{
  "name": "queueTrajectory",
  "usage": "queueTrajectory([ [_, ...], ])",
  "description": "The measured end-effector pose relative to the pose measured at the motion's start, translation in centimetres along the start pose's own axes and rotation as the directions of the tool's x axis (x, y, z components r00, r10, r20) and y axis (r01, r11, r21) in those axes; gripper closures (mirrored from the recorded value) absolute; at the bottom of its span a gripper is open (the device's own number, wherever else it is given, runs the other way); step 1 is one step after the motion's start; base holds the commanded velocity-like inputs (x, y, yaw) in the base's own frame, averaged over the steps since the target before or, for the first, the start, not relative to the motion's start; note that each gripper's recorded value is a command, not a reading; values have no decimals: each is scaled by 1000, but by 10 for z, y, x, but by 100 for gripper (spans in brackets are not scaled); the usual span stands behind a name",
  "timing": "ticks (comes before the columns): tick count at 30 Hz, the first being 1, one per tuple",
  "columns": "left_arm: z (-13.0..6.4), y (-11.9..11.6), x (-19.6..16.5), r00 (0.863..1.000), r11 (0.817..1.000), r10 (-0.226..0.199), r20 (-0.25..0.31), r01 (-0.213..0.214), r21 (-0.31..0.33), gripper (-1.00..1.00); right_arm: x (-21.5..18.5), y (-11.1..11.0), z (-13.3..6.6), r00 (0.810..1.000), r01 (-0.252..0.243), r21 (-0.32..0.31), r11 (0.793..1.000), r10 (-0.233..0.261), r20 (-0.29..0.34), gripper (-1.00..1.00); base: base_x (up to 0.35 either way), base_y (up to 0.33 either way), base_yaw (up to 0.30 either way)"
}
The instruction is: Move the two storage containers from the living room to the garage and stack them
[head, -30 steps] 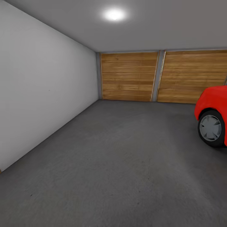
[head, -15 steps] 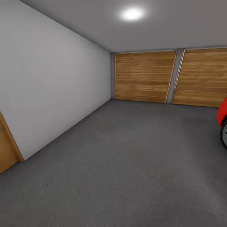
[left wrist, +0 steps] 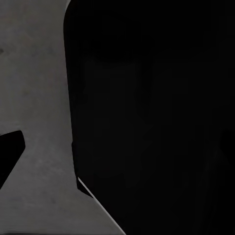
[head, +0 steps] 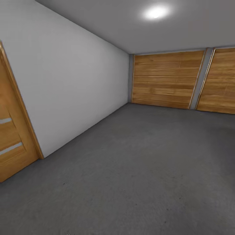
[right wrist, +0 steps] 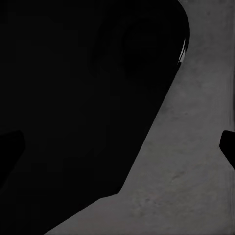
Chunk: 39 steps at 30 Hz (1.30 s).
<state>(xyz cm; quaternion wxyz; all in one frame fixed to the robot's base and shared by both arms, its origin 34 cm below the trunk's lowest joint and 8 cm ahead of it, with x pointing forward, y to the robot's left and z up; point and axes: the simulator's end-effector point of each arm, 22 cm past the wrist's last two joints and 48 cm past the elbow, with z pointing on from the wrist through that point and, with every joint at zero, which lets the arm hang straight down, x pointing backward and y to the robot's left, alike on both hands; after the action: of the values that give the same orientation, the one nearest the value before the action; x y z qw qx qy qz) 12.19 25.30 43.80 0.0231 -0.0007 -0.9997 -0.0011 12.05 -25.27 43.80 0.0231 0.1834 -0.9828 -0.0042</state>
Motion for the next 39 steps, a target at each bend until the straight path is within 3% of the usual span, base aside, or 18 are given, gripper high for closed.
queueTrajectory([
  [39,0,-2,0,1000,1000,0,0,0,2,-100,0,-2,0,1000,1,2,1000,-1,0,-100,0,0,277],
])
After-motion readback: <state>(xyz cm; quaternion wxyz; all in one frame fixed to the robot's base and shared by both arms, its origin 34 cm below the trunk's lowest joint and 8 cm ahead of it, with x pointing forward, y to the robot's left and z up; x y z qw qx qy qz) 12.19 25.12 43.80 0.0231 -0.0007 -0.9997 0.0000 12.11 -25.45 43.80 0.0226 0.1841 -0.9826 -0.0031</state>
